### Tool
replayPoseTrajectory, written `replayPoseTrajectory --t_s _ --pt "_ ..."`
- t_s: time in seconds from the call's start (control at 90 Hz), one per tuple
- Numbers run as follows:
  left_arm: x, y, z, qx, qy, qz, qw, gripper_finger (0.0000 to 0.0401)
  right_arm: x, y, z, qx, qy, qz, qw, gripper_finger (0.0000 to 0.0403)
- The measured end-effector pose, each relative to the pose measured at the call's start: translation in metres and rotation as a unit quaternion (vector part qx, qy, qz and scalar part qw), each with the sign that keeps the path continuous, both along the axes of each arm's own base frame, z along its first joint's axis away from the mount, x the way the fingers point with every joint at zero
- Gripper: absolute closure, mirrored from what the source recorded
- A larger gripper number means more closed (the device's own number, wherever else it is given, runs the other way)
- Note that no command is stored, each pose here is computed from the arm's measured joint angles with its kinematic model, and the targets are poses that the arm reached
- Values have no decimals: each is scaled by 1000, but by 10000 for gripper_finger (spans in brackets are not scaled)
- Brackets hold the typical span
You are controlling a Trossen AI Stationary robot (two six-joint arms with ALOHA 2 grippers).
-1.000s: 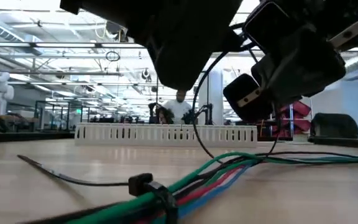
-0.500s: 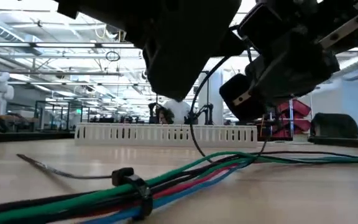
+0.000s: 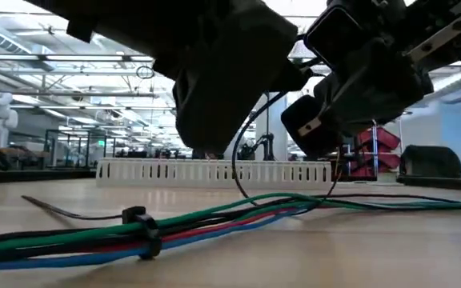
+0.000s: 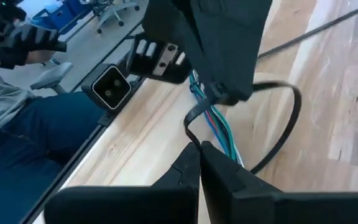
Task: Ziptie cables
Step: Assemble the cable wires with the second cable zip tie
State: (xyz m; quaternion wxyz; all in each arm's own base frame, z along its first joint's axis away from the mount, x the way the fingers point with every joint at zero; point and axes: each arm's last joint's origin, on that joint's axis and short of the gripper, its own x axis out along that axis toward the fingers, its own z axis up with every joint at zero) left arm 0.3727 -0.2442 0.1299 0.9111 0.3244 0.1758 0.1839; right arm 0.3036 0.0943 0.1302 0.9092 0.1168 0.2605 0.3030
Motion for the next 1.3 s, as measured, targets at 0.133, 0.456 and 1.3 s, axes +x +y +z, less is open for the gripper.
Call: replayPoseTrajectory --t_s 0.133,0.456,1.3 --pt "0 0 0 -4 -2 0 1000 401 0 0 0 1 0 1 1000 403" --pt "2 -1 2 -13 -18 1 1000 401 0 -3 -2 -1 14 -8 1000 403" --pt "0 2 -4 11 14 4 1000 401 4 7 7 32 8 20 999 403"
